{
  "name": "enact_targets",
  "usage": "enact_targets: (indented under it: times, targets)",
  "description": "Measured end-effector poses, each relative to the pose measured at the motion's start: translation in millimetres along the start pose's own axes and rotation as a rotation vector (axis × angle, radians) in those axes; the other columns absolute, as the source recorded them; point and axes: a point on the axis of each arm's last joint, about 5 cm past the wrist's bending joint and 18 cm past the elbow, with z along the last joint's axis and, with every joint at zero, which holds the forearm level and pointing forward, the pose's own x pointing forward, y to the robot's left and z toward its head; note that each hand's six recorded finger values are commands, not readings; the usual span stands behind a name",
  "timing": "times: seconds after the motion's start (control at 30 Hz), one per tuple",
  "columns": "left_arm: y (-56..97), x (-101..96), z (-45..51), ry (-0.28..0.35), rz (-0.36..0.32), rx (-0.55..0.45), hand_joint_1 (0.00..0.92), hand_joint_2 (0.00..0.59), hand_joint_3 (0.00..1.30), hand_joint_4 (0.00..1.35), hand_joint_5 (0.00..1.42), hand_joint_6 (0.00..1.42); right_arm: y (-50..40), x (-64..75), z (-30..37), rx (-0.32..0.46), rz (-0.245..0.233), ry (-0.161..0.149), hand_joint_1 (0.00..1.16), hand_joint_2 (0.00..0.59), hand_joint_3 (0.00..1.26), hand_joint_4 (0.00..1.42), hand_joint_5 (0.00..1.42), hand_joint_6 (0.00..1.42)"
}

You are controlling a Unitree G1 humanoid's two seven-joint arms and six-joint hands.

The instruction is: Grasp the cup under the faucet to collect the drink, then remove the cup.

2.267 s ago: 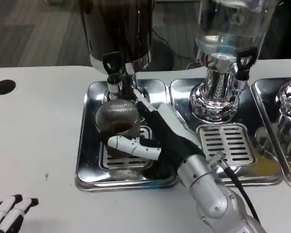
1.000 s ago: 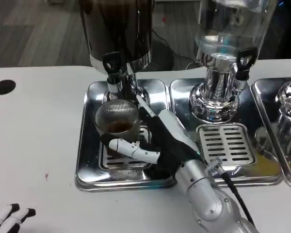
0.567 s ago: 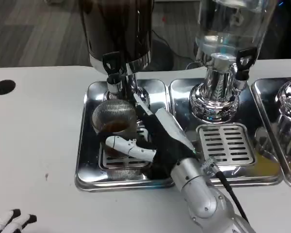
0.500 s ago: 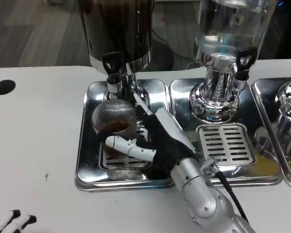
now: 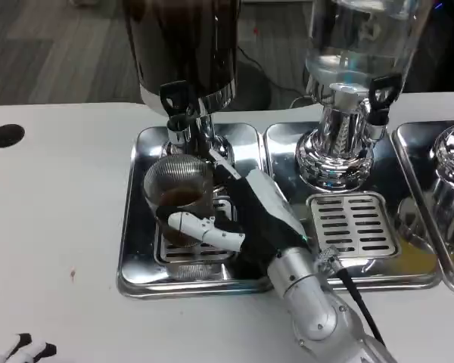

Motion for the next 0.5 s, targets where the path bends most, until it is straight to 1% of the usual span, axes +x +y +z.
enact_targets:
  times: [0.17, 0.33, 0.5]
  targets:
    - [0.6, -0.3, -0.6, 0.003, -0.005, 0.001, 0.0, 0.108, 0.23, 0.11, 0.11, 0.35, 1.3, -0.2, -1.3, -0.004, 0.007, 0.007, 0.4, 0.12, 0.11, 0.15, 0.14, 0.03]
    - [0.7, -0.3, -0.7, 0.004, -0.013, 0.0, 0.0, 0.114, 0.24, 0.12, 0.12, 0.35, 2.8, -0.4, -1.9, -0.01, 0.01, 0.01, 0.42, 0.12, 0.14, 0.19, 0.19, 0.05]
    - [1.0, -0.4, -1.1, 0.007, -0.016, 0.001, 0.0, 0.125, 0.25, 0.13, 0.13, 0.35, 3.8, -0.6, -2.7, -0.015, 0.002, 0.013, 0.42, 0.12, 0.17, 0.23, 0.24, 0.13]
